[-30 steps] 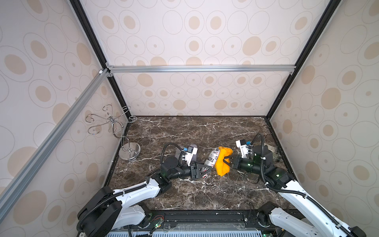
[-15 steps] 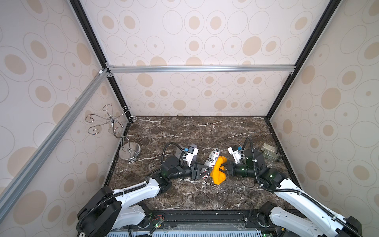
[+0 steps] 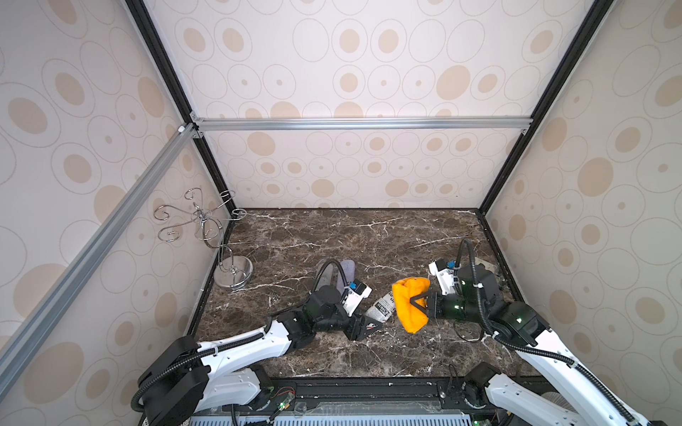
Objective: Wipe the eyeglass case
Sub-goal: Wipe the dirt from the eyeglass case.
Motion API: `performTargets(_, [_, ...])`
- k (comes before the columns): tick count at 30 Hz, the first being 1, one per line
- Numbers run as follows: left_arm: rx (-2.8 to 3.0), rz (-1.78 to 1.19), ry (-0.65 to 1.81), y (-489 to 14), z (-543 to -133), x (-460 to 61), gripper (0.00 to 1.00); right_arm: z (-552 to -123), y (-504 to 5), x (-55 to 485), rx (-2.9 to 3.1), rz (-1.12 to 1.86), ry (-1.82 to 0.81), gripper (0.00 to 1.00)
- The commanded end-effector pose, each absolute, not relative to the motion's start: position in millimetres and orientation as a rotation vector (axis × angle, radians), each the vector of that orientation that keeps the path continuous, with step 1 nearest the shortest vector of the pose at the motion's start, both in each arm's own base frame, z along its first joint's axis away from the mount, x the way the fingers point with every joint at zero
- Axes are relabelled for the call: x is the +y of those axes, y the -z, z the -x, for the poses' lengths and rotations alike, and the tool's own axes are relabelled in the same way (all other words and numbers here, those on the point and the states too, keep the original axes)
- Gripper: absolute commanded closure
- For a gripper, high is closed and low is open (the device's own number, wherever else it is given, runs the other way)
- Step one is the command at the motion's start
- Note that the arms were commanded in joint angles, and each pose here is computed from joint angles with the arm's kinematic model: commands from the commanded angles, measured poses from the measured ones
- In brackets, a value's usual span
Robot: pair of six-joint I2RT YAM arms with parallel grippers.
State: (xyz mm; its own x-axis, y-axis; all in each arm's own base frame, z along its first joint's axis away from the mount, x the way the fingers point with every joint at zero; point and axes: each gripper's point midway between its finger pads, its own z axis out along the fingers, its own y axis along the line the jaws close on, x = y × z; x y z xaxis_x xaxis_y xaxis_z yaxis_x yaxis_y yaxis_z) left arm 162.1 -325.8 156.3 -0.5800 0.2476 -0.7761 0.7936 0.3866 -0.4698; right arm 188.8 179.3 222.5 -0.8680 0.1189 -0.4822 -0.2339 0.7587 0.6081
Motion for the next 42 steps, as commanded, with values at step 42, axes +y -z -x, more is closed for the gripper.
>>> performTargets(42, [1.607,-1.270,0.151,-189,-144,-373,0.56,-178,-155,230,2.929,0.681,-0.880,1.00])
